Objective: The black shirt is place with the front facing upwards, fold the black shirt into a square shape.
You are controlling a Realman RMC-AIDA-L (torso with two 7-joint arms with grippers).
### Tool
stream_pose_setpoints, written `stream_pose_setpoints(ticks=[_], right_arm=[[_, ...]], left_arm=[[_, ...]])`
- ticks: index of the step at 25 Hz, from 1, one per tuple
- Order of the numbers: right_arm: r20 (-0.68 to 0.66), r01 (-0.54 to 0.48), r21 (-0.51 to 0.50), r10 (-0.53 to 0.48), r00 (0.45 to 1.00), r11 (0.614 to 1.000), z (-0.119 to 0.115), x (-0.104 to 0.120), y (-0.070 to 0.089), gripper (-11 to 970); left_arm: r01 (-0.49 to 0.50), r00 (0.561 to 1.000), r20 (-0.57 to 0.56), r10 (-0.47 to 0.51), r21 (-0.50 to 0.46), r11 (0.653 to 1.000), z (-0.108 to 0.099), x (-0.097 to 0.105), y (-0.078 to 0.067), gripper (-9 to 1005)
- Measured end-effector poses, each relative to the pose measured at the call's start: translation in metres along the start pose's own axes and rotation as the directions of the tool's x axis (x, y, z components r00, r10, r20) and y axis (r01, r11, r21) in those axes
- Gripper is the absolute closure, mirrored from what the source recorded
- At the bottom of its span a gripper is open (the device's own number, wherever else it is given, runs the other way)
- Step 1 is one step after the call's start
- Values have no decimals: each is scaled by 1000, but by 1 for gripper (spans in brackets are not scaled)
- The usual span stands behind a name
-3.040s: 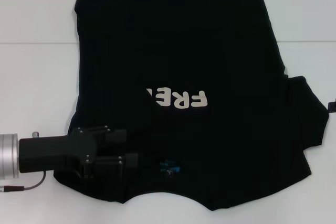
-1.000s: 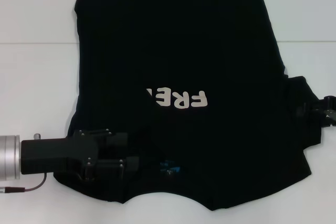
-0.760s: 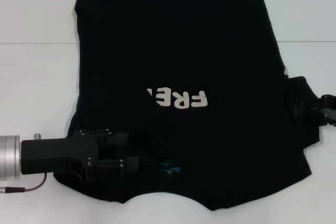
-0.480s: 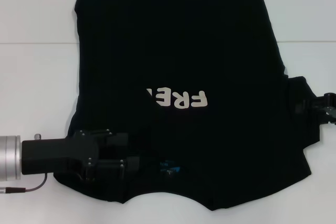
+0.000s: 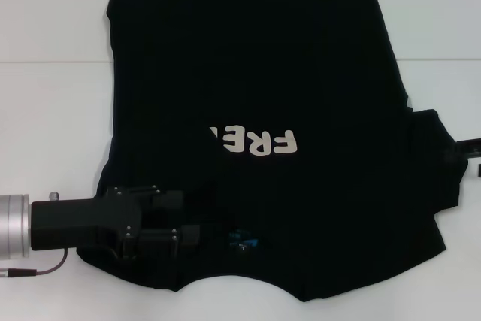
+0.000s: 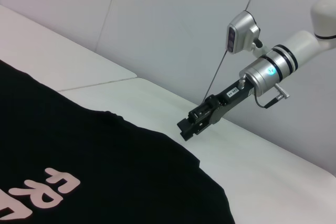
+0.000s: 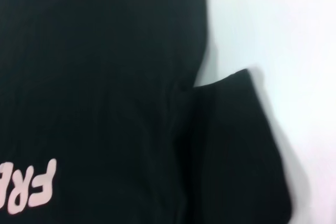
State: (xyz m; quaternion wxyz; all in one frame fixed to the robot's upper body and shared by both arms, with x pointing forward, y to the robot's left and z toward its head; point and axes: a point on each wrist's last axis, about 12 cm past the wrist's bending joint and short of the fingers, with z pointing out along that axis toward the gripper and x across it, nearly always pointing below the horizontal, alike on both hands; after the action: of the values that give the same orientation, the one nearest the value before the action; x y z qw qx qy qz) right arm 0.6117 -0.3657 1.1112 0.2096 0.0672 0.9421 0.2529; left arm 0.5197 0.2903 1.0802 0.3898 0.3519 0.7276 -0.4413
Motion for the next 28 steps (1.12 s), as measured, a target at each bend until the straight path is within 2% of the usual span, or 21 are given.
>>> stream_pose_setpoints(ticks=[7,28], right_arm=[[19,0,18,0,1000,1000,-2,-1,-5,118],[21,24,43,-25,999,999,15,1,2,118]], left_arm=[[1,1000,-2,-1,2,1000,0,0,0,203],[2,1000,-2,-2,3,1000,1,0,0,204]])
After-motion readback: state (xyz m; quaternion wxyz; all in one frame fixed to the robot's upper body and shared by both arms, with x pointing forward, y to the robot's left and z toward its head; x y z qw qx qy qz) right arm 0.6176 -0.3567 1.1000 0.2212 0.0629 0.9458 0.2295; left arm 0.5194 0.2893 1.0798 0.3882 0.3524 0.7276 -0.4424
